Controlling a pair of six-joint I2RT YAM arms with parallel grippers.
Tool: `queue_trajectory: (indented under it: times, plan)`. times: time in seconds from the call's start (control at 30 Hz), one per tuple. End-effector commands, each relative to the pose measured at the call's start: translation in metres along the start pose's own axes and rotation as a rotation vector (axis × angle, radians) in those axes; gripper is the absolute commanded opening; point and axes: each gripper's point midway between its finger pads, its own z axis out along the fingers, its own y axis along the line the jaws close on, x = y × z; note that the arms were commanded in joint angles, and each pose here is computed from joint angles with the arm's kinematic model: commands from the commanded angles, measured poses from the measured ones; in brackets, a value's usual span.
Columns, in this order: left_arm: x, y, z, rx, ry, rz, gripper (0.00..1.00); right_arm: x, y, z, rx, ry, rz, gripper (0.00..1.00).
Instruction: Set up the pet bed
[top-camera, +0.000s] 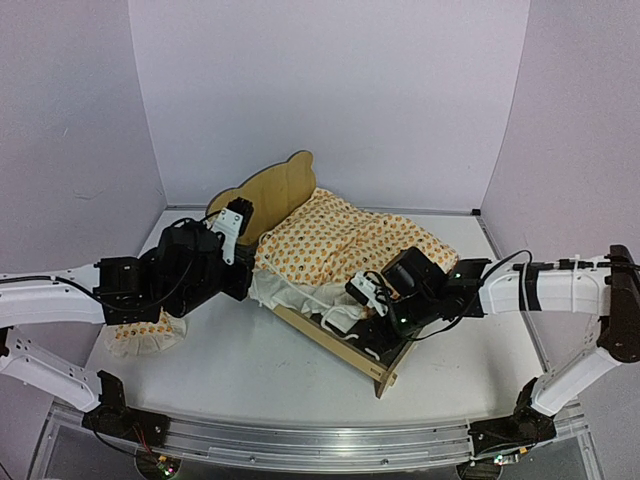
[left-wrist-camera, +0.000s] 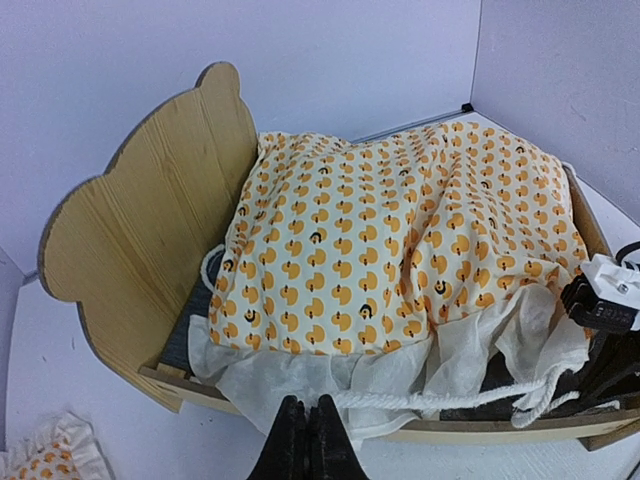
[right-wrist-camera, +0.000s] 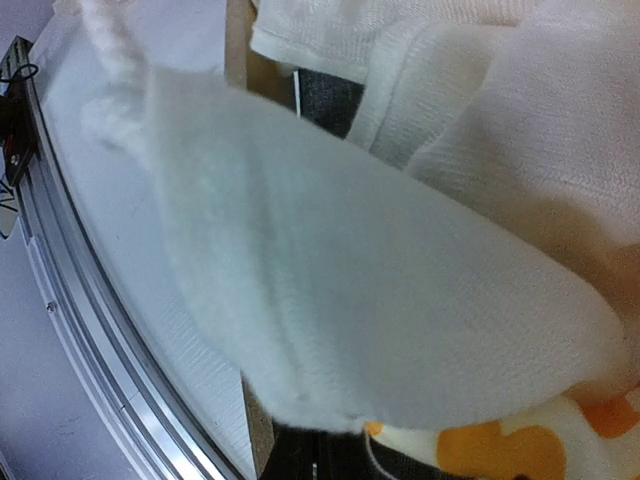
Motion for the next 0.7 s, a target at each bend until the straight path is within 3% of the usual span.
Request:
queue_trajectory:
  times: [0.0, 0.13, 0.37, 0.53, 0.67]
  plan:
    - [0.029, -0.005, 0.008, 0.025, 0.052, -0.094, 0.0, 0.0, -0.015, -0.002, 0.101, -0.026, 0.18, 0.0]
    - [0.053, -0.006, 0.009, 0.039, 0.1, -0.135, 0.0, -0.019, -0.02, -0.002, 0.148, -0.131, 0.275, 0.0]
    - [0.056, -0.009, 0.01, 0.054, 0.097, -0.163, 0.0, -0.078, -0.01, -0.023, 0.116, -0.361, 0.231, 0.0]
    - [0.059, -0.012, 0.012, 0.066, 0.1, -0.177, 0.0, -0.084, -0.008, -0.015, 0.062, -0.455, 0.228, 0.0]
    - [0.061, -0.012, 0.012, 0.068, 0.102, -0.178, 0.0, -0.07, -0.006, -0.009, 0.09, -0.455, 0.214, 0.0]
